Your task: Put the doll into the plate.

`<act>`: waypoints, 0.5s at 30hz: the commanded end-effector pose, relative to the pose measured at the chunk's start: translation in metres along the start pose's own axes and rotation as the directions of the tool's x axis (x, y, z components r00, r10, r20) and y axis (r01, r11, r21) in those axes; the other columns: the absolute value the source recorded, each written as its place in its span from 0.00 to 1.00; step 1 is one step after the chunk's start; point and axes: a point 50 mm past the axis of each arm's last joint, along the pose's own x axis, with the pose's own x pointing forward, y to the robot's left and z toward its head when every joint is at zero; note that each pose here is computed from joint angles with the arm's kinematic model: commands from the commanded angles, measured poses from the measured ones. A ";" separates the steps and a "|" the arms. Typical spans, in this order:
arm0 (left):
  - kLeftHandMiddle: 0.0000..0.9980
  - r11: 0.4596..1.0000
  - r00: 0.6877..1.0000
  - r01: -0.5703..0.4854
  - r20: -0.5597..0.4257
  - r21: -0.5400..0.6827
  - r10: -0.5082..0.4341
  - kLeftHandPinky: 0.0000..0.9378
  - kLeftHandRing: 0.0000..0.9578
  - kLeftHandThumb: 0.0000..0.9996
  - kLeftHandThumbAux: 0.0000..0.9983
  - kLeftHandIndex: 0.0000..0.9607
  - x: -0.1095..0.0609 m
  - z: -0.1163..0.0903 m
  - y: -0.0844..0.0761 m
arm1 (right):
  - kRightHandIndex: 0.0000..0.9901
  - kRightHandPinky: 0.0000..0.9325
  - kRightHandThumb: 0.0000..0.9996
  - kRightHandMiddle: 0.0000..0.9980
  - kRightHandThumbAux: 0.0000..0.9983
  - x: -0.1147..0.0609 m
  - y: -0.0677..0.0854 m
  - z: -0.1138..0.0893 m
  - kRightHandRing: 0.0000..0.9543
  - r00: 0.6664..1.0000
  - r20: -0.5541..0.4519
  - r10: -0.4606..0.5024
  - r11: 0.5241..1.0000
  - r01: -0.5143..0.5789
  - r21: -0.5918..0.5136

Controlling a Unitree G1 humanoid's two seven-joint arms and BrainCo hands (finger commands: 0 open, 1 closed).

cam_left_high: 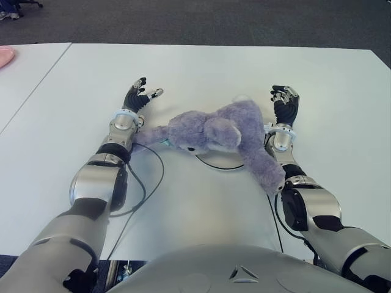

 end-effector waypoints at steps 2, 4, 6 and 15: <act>0.00 0.980 0.985 -0.025 -0.171 -0.198 -0.010 0.00 0.00 0.00 0.57 0.00 -0.034 -0.064 -0.025 | 0.44 0.55 0.99 0.37 0.69 -0.124 -0.038 -0.103 0.43 0.891 -0.451 -0.045 0.991 -0.017 -0.132; 0.00 0.974 0.986 -0.036 -0.168 -0.225 -0.002 0.00 0.00 0.00 0.58 0.00 -0.039 -0.070 -0.030 | 0.45 0.55 1.00 0.37 0.69 -0.124 -0.038 -0.103 0.43 0.892 -0.449 -0.050 0.992 -0.009 -0.129; 0.00 0.967 0.987 -0.042 -0.162 -0.251 0.001 0.00 0.00 0.00 0.58 0.00 -0.045 -0.076 -0.037 | 0.45 0.55 1.00 0.37 0.69 -0.124 -0.039 -0.102 0.43 0.892 -0.449 -0.054 0.992 -0.002 -0.123; 0.00 0.944 0.989 -0.027 -0.143 -0.330 -0.021 0.00 0.00 0.00 0.58 0.00 -0.077 -0.098 -0.077 | 0.45 0.46 1.00 0.36 0.69 -0.123 -0.041 -0.103 0.48 0.887 -0.460 -0.048 0.994 0.000 -0.105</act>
